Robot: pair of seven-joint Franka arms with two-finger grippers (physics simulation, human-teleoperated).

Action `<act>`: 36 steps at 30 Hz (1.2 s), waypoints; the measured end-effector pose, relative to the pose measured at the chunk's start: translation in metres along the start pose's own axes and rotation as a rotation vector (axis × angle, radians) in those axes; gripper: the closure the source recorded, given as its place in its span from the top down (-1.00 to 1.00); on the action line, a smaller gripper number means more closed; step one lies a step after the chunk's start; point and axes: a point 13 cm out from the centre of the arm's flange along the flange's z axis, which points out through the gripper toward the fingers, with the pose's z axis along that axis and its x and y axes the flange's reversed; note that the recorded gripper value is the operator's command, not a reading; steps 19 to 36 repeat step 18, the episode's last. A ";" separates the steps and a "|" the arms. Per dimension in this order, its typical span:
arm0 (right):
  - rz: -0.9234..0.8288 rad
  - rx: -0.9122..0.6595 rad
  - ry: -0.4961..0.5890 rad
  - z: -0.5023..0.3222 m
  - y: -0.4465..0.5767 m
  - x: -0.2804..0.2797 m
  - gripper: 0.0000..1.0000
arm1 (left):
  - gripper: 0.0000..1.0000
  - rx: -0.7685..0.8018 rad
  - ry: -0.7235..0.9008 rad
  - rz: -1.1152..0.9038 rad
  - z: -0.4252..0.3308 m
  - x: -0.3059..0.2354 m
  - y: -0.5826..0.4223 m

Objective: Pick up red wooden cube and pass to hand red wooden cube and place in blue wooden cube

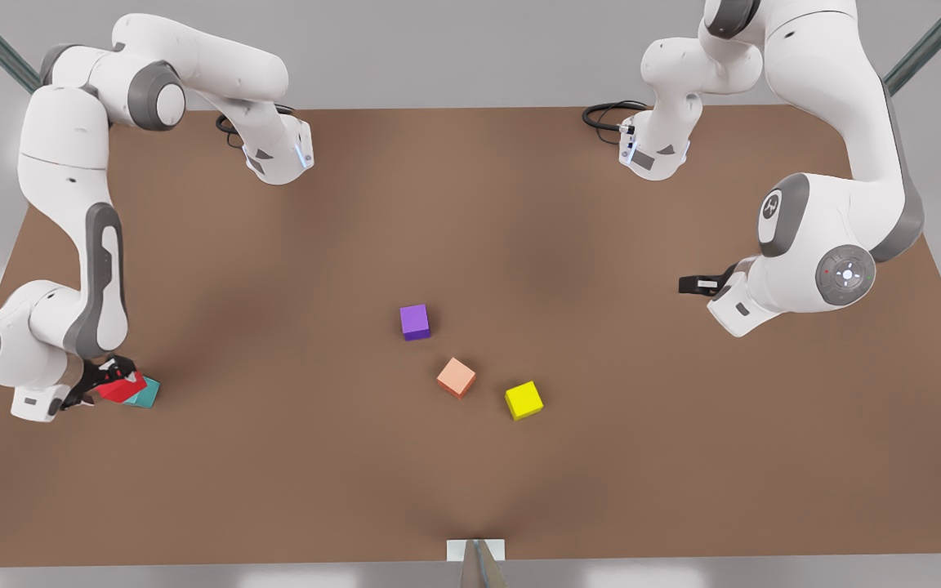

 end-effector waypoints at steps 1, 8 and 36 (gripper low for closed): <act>0.000 0.002 -0.020 -0.018 0.002 -0.008 1.00 | 1.00 0.000 0.000 0.000 0.000 0.000 0.000; -0.144 -0.071 -0.048 -0.166 0.213 -0.177 1.00 | 1.00 0.000 -0.002 -0.002 -0.001 0.000 -0.001; 0.257 -0.065 0.113 -0.300 0.262 -0.030 1.00 | 1.00 0.002 -0.004 -0.006 -0.003 0.000 0.001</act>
